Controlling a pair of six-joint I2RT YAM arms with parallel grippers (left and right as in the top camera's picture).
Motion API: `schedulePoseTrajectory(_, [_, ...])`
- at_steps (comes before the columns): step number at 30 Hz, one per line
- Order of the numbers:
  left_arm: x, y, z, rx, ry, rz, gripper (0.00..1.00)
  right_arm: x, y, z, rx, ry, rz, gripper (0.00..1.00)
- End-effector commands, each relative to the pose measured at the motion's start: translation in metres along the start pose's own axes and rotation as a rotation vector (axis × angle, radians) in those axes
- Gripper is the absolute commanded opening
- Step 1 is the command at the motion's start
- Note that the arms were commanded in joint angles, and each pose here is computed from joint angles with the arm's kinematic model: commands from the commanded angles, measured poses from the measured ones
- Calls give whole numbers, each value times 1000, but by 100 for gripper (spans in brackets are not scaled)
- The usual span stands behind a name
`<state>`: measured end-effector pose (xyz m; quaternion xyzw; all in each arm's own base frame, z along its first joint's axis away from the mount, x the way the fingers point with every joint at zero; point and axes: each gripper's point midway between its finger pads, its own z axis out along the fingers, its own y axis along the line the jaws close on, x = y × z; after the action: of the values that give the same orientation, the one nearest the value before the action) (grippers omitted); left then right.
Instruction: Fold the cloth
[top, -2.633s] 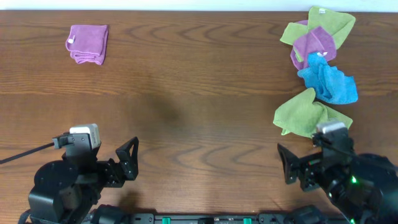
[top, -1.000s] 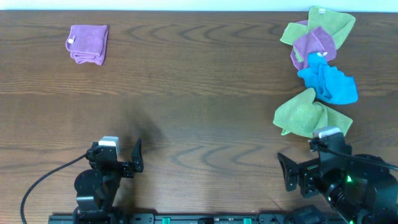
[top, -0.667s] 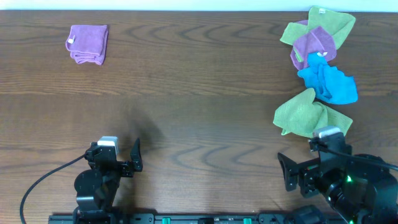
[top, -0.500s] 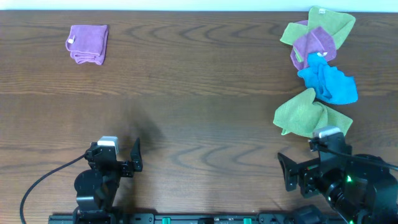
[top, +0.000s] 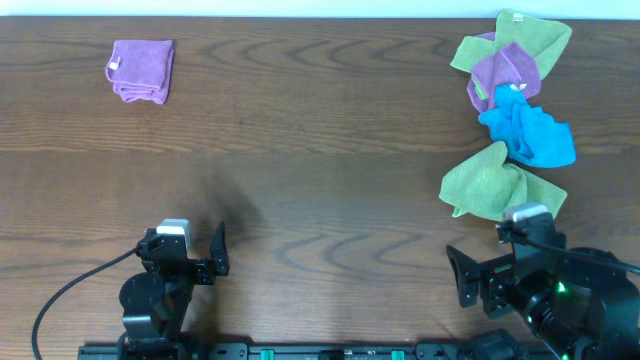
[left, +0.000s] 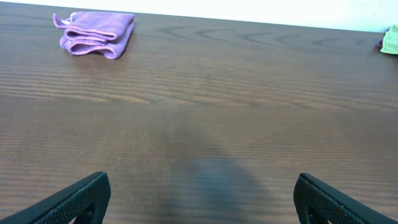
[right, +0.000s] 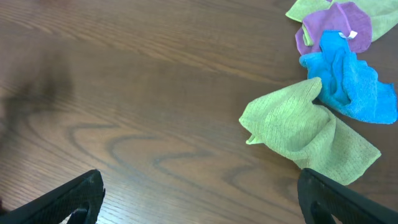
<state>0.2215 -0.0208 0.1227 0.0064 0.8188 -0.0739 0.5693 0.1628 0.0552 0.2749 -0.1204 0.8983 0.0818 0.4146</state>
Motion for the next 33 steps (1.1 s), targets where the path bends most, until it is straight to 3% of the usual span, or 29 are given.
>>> schedulePoseTrajectory(1, [7,2,3,-10,10,-4,95,1,0,0,0,5,-11,99])
schedulePoseTrajectory(9, [7,2,3,-10,10,-4,96,5,-37,9,181,-107,-15,99])
schedulePoseTrajectory(15, [7,2,3,-10,10,-4,95,51,-49,53,222,-207,-4,99])
schedulePoseTrajectory(33, [7,2,3,-10,10,-4,95,129,-52,118,205,-108,5,99])
